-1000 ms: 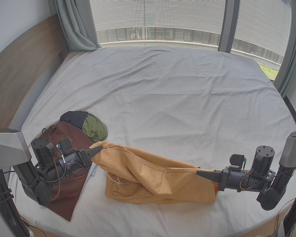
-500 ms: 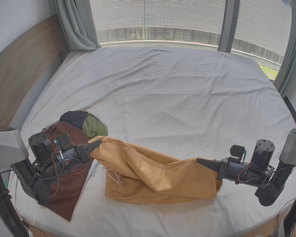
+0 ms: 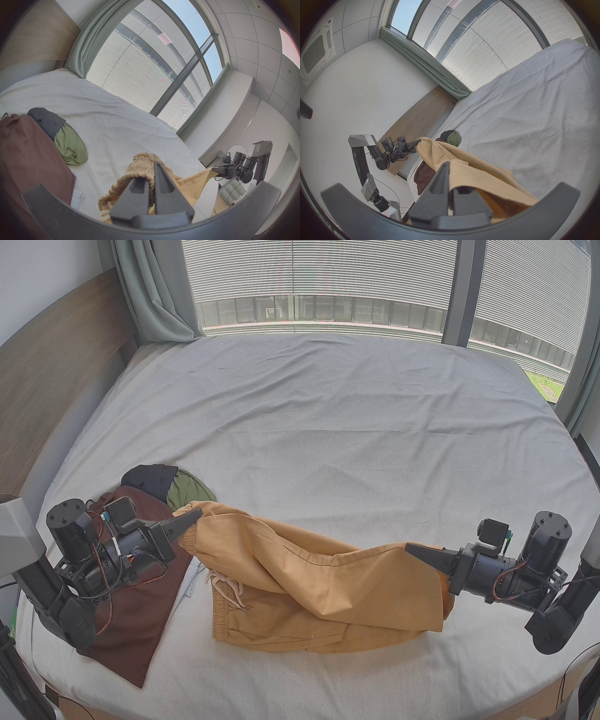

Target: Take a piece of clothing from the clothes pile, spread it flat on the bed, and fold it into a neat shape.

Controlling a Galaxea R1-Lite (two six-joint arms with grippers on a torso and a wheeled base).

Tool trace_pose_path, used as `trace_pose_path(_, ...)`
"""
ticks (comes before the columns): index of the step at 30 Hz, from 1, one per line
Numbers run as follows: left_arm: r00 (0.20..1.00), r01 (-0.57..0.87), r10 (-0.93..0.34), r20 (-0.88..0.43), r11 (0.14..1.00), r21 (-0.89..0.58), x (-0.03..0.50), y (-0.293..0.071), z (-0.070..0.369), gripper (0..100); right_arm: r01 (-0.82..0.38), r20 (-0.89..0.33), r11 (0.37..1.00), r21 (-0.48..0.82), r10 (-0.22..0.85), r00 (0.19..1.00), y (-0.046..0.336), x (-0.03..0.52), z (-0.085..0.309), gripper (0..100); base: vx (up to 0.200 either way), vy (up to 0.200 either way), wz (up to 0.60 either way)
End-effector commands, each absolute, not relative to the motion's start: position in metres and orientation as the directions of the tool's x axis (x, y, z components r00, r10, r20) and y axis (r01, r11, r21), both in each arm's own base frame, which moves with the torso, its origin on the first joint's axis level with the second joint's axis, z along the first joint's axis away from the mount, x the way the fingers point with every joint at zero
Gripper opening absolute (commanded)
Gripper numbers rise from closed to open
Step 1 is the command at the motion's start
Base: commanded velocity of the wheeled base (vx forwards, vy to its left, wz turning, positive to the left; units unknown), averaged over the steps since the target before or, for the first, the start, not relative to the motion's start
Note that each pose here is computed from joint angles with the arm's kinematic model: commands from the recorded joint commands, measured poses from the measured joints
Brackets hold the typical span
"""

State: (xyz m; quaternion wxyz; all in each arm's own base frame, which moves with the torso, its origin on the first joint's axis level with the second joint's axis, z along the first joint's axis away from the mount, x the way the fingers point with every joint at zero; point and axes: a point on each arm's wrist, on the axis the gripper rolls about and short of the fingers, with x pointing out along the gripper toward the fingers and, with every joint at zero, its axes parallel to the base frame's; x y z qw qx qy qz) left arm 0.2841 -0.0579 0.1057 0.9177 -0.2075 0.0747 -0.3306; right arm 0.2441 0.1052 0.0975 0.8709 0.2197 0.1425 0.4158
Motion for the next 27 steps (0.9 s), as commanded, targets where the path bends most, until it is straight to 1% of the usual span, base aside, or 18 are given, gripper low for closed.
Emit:
trace_pose_path(1, 0.772, 0.579, -0.636, 0.009, 0.698, -0.421, 0.283, -0.057, 0.109, 0, -0.674, -0.043, 0.553, 0.49, 0.788, 0.614, 0.104, 0.242, 0.104, 0, 0.0, 0.0, 0.0)
trace_pose_path(18, 0.786, 0.571, -0.618, 0.024, 0.711, -0.409, 0.285, -0.05, 0.113, 0, -0.676, -0.022, 0.56, 0.479, 0.778, 0.628, 0.101, 0.245, 0.109, 0, 0.0, 0.0, 0.0)
trace_pose_path(23, 0.767, 0.594, -0.641, 0.027, 0.693, -0.407, 0.281, -0.049, 0.116, 0, -0.682, -0.008, 0.556, 0.476, 0.778, 0.628, 0.101, 0.246, 0.113, 0, 0.0, 0.0, 0.0)
trace_pose_path(27, 0.767, 0.596, -0.641, 0.031, 0.693, -0.405, 0.28, -0.047, 0.117, 0, -0.671, 0.005, 0.561, 0.485, 0.765, 0.644, 0.102, 0.247, 0.116, 0, 0.0, 0.0, 0.0)
